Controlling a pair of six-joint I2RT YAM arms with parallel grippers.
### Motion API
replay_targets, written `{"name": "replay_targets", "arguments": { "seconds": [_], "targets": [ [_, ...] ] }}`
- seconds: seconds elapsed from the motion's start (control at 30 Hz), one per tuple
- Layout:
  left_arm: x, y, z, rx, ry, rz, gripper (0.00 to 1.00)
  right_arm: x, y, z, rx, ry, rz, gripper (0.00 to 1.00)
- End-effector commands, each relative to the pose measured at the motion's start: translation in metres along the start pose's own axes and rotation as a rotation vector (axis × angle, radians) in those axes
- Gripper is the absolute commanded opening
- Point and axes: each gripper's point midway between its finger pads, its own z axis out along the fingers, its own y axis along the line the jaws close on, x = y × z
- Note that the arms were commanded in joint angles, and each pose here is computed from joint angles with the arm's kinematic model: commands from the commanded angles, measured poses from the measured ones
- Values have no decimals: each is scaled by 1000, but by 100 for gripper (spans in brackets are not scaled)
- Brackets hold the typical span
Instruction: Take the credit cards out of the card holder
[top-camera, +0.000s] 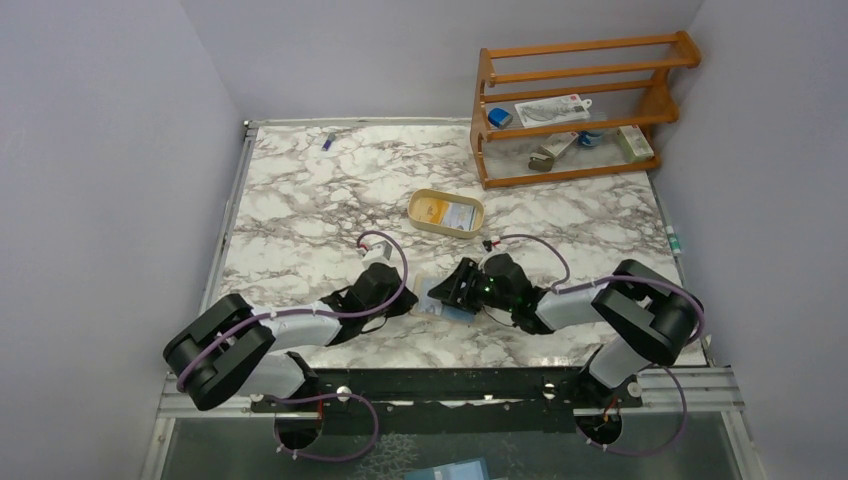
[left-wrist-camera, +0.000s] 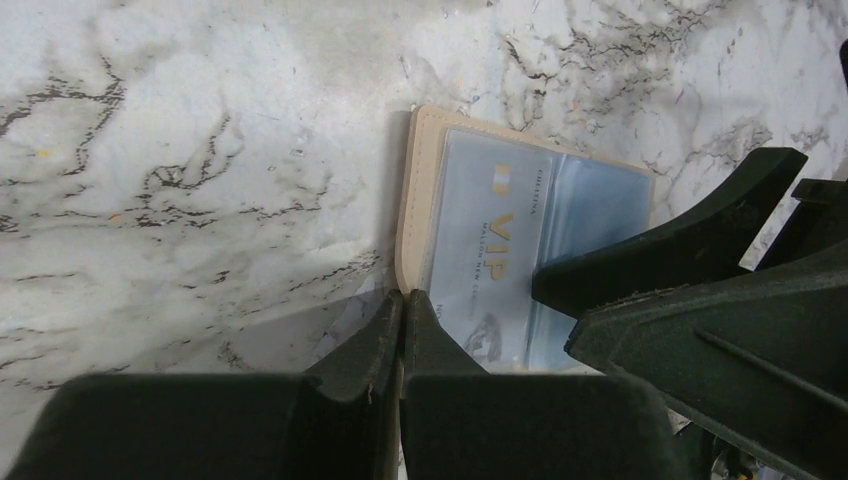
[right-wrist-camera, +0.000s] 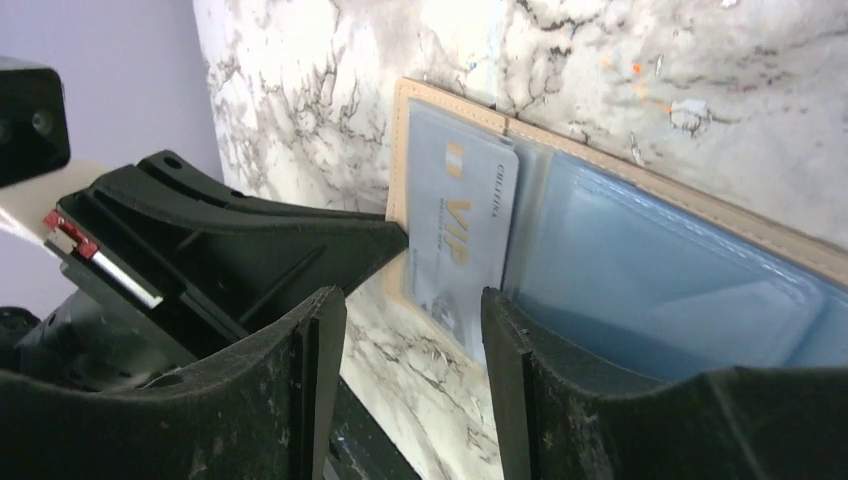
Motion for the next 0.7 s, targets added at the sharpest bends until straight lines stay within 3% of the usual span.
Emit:
{"name": "replay_targets", "arguments": {
  "seconds": [0.0, 0.37, 0.67],
  "targets": [
    [30, 34, 1, -86, 83, 4, 0, 0, -22, 6, 144, 3, 13, 57],
    [34, 43, -2, -96, 83, 13, 0, -2, -76, -21, 423, -59, 73, 56],
    [36, 45, -2, -100, 89, 20, 0, 6, -94, -28, 435, -57, 60, 57]
  ]
}}
